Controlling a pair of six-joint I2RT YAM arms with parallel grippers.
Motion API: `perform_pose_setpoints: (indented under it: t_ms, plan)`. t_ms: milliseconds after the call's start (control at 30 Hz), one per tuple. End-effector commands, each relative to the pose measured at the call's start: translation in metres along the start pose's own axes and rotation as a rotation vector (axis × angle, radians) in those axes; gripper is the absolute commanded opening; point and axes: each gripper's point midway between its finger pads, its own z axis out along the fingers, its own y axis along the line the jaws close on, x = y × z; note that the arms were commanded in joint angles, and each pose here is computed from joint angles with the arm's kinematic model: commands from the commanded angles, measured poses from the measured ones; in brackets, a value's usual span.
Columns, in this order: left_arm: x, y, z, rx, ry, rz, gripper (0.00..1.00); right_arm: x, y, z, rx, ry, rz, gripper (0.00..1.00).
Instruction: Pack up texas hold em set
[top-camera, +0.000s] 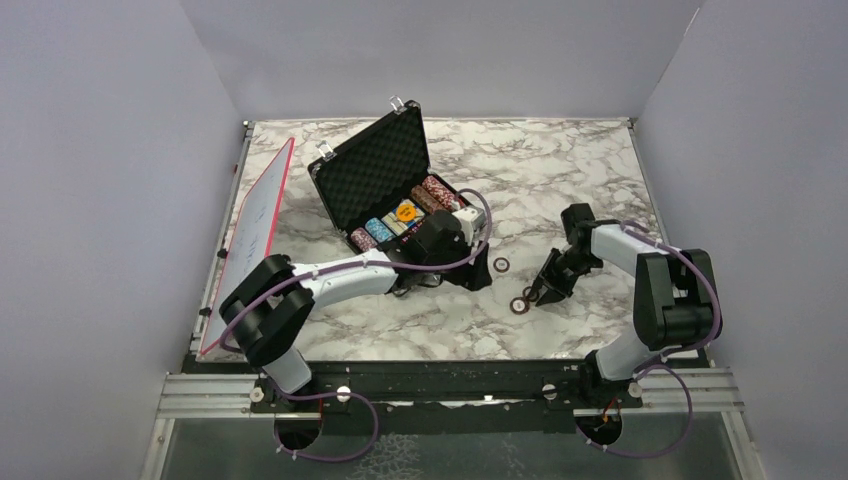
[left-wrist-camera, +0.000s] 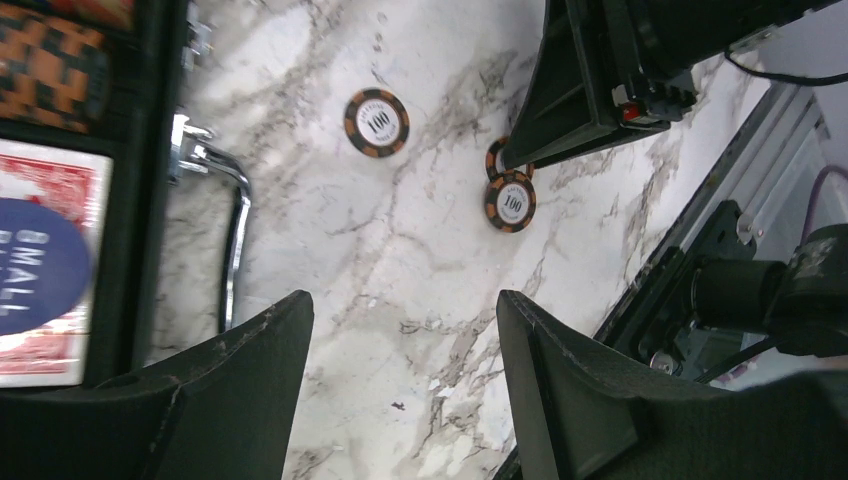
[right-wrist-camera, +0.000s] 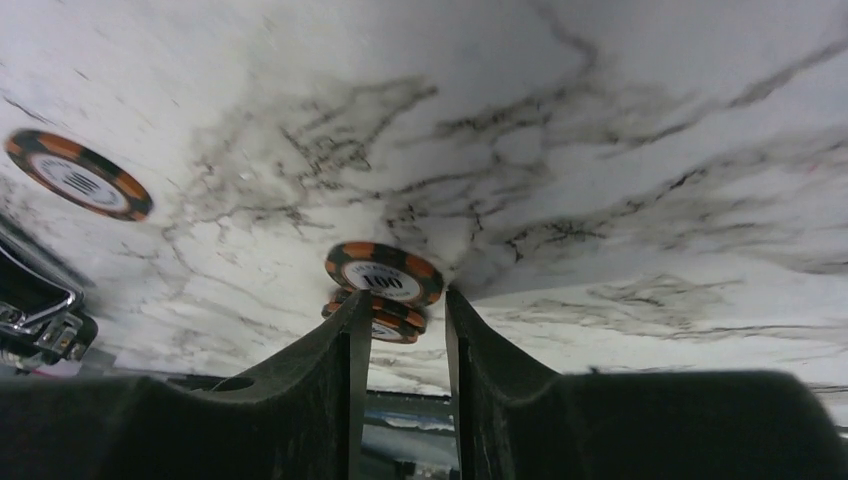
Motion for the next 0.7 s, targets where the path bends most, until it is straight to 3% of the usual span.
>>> perform_pose_setpoints:
  t_ms: [0, 133, 367, 533, 667]
  plan:
    - [0.017, -0.022, 0.022, 0.012, 0.030, 0.021, 0.70, 0.023, -0.014, 0.018, 0.015, 0.075, 0.022, 0.31]
    - [0.040, -0.032, 0.045, -0.001, 0.072, 0.024, 0.70, 0.019, -0.014, 0.014, 0.011, 0.047, -0.007, 0.31]
    - [0.053, -0.059, 0.075, -0.007, 0.095, 0.129, 0.71, -0.015, -0.009, -0.019, 0.051, -0.152, -0.050, 0.39]
    - [0.050, -0.060, 0.090, -0.115, 0.111, 0.189, 0.77, -0.044, -0.021, -0.040, 0.139, -0.287, 0.019, 0.41]
    - [0.057, -0.057, 0.096, -0.196, 0.139, 0.206, 0.81, -0.060, -0.032, -0.042, 0.136, -0.311, 0.108, 0.41]
